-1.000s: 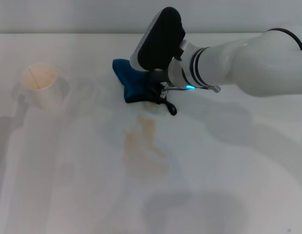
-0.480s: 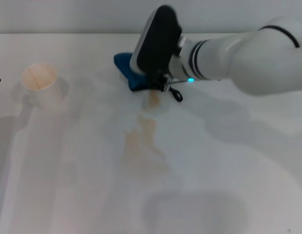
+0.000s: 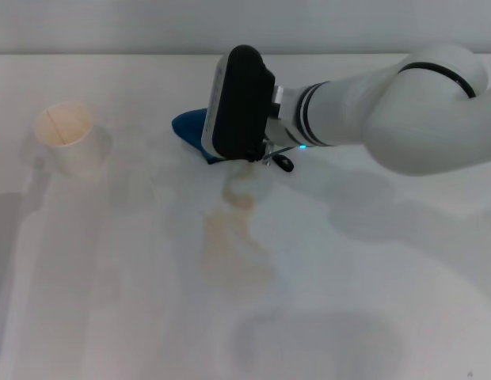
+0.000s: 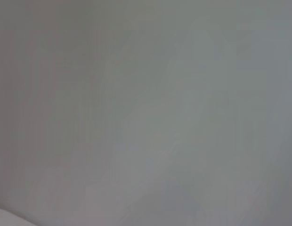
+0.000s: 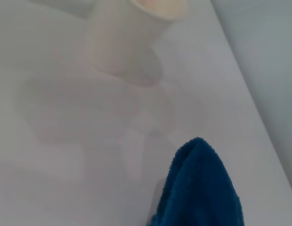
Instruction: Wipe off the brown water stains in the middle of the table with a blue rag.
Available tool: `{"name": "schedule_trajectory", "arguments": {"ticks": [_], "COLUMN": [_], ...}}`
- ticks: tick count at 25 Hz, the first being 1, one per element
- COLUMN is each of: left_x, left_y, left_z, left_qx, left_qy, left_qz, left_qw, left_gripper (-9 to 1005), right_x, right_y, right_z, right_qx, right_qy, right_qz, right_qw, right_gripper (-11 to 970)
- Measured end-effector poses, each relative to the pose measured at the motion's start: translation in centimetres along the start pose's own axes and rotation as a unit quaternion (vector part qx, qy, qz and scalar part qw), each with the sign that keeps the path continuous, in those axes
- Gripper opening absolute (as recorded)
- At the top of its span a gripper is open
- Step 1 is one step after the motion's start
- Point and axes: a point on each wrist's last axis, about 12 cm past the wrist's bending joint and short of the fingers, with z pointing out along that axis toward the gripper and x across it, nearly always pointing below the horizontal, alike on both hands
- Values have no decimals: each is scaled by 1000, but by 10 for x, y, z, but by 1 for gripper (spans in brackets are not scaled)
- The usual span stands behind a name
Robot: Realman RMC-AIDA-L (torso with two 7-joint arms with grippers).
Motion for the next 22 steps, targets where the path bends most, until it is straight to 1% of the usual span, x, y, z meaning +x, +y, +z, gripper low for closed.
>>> {"name": "schedule_trajectory", "arguments": {"ticks": [4,10,15,18,22], "left_x": [1,0,0,0,0], "left_y": [-2,-1,-1,-1,0], "left_z": [0,0,0,0,0], "left_qx": [0,0,-1,-2,-6], "left_qy": [-1,-1,-2,-2,-4], "left_qz": [-6,-6,-6,-6,-8], "left_qw": [1000,1000,1000,1000,1000], "left_gripper": [887,887,888,888,888], "right_x": [4,5,2,2,3], "right_y": [-6,-6,-5,-4,-4], "right_z": [0,0,-1,-1,-1], "right_qx": [5,4,2,-1,-1], "right_qy": [13,22,23,27,29], "right_qz": [1,-16,-27,-31,-31], "right_qw": [1000,1000,999,999,999], "right_gripper": [135,133,245,436,435]}}
